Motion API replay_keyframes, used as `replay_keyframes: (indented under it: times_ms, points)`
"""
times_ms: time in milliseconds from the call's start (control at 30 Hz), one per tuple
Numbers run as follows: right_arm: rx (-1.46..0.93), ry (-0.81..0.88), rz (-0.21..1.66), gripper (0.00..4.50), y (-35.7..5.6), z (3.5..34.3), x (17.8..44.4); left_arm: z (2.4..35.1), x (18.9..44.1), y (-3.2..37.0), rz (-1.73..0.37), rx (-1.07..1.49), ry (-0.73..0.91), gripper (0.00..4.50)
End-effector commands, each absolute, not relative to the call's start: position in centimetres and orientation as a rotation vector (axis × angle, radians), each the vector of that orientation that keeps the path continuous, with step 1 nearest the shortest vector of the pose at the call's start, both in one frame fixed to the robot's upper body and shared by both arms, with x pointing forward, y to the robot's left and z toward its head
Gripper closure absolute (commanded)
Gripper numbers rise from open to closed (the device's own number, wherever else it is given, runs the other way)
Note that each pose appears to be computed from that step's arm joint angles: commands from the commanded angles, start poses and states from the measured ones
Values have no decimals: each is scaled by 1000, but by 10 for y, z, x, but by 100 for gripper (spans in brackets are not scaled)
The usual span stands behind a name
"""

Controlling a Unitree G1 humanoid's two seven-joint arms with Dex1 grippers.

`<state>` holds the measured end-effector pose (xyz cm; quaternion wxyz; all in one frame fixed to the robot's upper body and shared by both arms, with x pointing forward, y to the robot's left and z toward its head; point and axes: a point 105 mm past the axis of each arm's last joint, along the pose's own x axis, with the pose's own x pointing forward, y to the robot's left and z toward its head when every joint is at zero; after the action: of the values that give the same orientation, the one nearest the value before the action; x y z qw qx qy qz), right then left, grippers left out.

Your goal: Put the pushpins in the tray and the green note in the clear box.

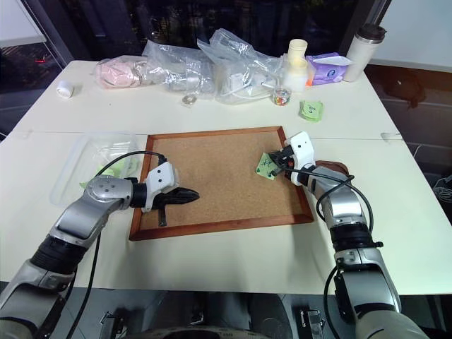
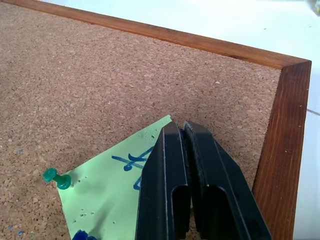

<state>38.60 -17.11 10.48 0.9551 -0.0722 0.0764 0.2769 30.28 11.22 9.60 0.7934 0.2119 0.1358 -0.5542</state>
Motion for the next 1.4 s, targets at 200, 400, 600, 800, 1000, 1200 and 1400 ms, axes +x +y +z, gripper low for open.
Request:
replay_keyframes:
  times_ms: [200,400,600,800,1000,1200,1400]
  points:
    - [-113,-61,512,441,-171,161,389,75,292,117,-1229,521,402,450]
    - [-87,-92,453,441,-182,166,392,74,296,115,-1228,531,409,450]
    - [-56,-97,415,441,-190,165,391,70,307,116,-1194,554,412,450]
    - [-59,-97,307,441,-226,172,380,79,309,114,-1204,530,379,450]
    - [-98,20,210,441,-259,148,349,87,315,112,-1204,518,354,450]
    - [-53,69,138,441,-274,133,333,91,314,108,-1241,503,343,450]
    - [-35,93,88,441,-283,125,328,91,314,104,-1248,503,343,450]
